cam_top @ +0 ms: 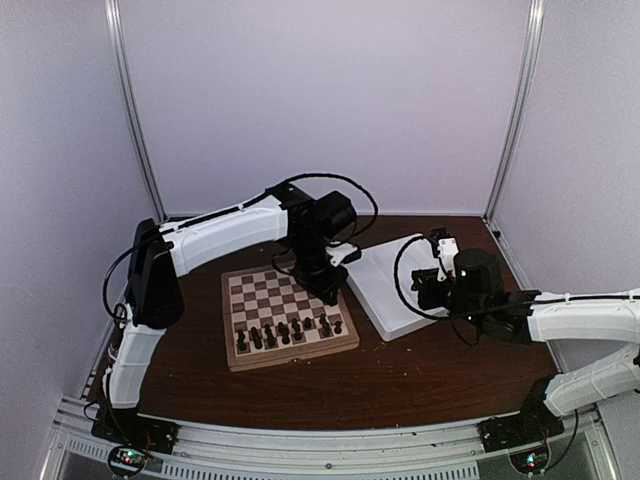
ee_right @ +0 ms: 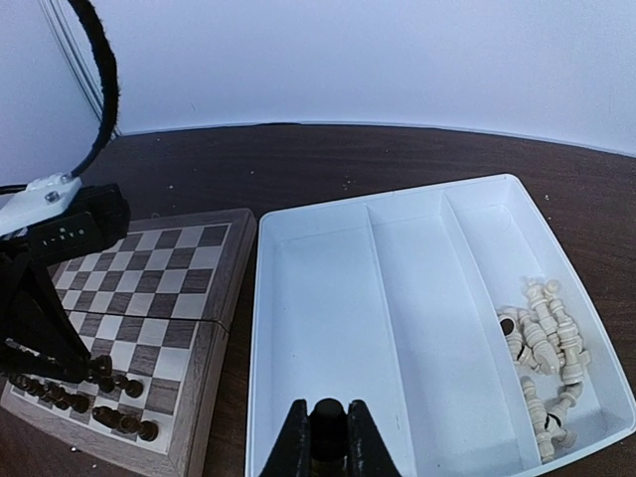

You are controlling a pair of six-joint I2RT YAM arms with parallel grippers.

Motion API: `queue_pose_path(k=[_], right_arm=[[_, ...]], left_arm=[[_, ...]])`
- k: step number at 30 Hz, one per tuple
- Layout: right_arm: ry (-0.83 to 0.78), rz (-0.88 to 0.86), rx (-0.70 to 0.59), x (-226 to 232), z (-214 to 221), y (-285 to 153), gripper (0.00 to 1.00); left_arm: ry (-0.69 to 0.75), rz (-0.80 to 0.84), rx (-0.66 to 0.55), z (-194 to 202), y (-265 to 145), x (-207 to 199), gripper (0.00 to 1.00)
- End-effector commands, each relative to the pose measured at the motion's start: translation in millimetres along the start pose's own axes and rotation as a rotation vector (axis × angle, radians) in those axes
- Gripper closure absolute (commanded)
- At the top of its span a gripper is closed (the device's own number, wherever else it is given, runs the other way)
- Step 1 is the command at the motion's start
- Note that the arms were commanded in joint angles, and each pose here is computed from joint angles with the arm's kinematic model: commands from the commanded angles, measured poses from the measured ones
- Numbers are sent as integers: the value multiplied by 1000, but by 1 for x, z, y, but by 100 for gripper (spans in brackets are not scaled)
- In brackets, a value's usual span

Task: Set up the chess pieces on the board
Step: Place the chess piece on the chessboard.

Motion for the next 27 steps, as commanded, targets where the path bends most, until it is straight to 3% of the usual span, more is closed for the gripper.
queue_pose_path(k=[1, 27], right_arm=[[27, 15, -34, -5, -2, 3, 97], [26, 24, -32, -6, -3, 5, 98]], left_arm=[[9, 8, 31, 0, 12, 5, 100], [7, 34, 69, -1, 41, 11, 100]])
Point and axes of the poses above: each gripper's point midway between its finger pads, its own y axis out along the fingers, its own x axis along the line the jaws close on, z = x × y, the point moved 2 cm from there along -y, back along the fingers, and after that the axes turned 9 degrees about y, right-handed, at the moved point
